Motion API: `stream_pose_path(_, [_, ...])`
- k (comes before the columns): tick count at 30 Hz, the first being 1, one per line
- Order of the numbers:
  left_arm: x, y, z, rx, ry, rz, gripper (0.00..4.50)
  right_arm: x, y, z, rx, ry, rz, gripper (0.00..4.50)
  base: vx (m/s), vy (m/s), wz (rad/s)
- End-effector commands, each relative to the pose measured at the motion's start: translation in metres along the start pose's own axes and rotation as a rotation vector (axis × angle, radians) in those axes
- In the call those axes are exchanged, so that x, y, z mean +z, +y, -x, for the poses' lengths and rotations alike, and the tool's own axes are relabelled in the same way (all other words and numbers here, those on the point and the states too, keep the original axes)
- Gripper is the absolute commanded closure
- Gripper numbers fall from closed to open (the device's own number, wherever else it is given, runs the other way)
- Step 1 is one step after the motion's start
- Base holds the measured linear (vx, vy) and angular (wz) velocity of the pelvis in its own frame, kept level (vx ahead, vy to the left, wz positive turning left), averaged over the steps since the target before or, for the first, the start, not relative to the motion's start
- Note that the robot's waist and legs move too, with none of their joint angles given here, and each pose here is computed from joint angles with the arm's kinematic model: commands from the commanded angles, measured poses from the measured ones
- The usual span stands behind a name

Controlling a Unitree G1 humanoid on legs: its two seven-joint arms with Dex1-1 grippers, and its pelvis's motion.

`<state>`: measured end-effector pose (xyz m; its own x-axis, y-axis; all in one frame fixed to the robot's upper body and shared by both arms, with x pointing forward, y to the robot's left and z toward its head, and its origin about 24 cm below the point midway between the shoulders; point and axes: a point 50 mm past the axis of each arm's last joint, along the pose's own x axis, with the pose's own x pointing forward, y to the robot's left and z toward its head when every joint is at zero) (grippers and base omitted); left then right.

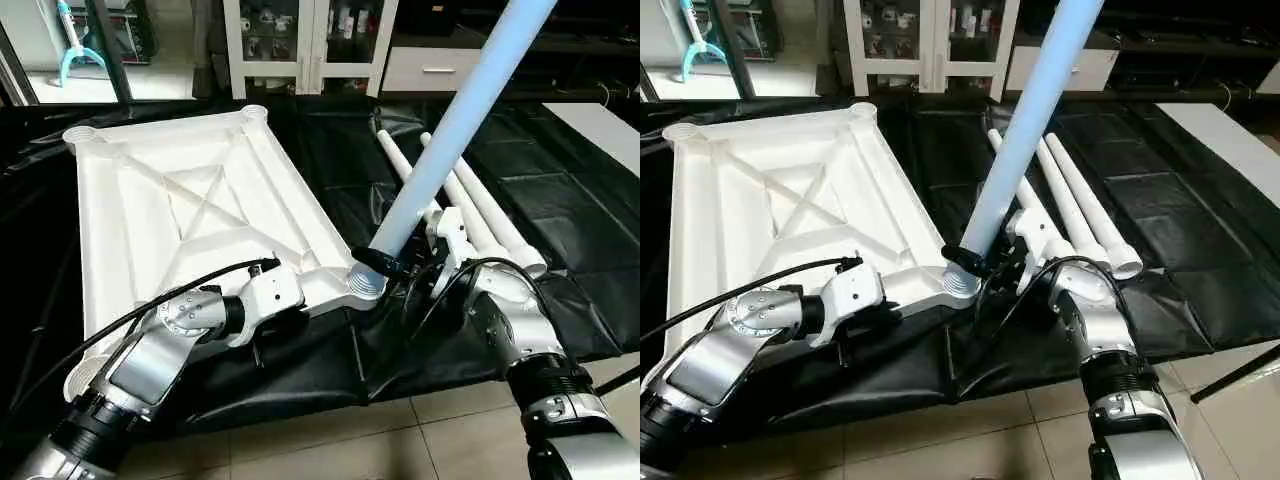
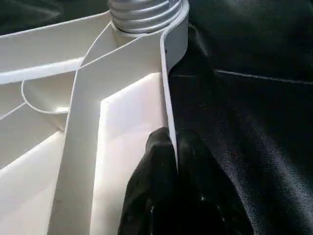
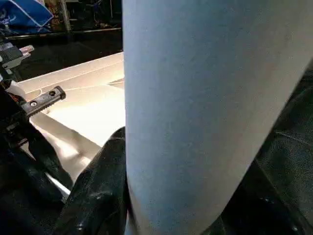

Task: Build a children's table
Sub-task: Insert table leg to table base

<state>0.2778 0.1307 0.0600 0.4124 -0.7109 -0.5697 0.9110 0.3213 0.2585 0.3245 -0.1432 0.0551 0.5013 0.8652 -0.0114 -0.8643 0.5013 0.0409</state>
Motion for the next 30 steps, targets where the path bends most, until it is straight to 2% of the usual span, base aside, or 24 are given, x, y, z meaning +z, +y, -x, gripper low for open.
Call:
stream_pose_path(1, [0.009,-0.005,-0.004,-0.037,-0.029,-0.039,4.5,-0.07,0.019,0.024,-0.052,0.301,-0.18,2.64,0.0,0.0,0.0])
stream_pose_path(7, [0.005,-0.003,-0.007,0.0,0.015,-0.014,4.5,-0.073,0.019,0.016,-0.163,0.298,-0.169,2.64,0.0,0.0,0.0])
stream_pose_path(9, [0.007,0.002,-0.013,0.086,0.037,0.052,4.5,-0.078,0.018,0.008,-0.294,0.319,-0.159,2.64,0.0,0.0,0.0])
stream_pose_path(10, [0.007,0.003,-0.014,0.091,0.037,0.055,4.5,-0.078,0.018,0.007,-0.301,0.319,-0.161,2.64,-0.054,0.004,-0.04])
stream_pose_path(12, [0.015,0.006,-0.021,0.15,0.042,0.089,4.5,-0.08,0.016,-0.001,-0.419,0.328,-0.182,2.64,-0.053,0.009,-0.06])
stream_pose_path(14, [0.018,0.007,-0.023,0.173,0.045,0.101,4.5,-0.08,0.014,-0.004,-0.46,0.334,-0.183,2.64,0.0,0.0,0.0])
stream_pose_path(15, [0.025,0.012,-0.029,0.236,0.044,0.143,4.5,-0.081,0.013,-0.01,-0.52,0.352,-0.189,2.64,0.0,0.0,0.0])
stream_pose_path(16, [0.027,0.013,-0.03,0.25,0.043,0.153,4.5,-0.081,0.013,-0.011,-0.53,0.359,-0.19,2.64,-0.065,0.052,-0.19])
stream_pose_path(17, [0.035,0.017,-0.036,0.313,0.043,0.21,4.5,-0.082,0.013,-0.019,-0.575,0.397,-0.194,2.64,0.0,0.0,0.0])
stream_pose_path(23, [0.051,0.024,-0.049,0.452,0.051,0.291,4.5,-0.082,0.016,-0.039,-0.674,0.475,-0.157,2.64,0.0,0.0,0.0])
stream_pose_path(28, [0.058,0.026,-0.055,0.523,0.048,0.328,4.5,-0.079,0.018,-0.049,-0.785,0.459,-0.166,2.64,0.0,0.0,0.0])
stream_pose_path(30, [0.056,0.026,-0.054,0.521,0.055,0.329,4.5,-0.074,0.017,-0.053,-0.784,0.41,-0.188,2.64,0.0,0.0,0.0])
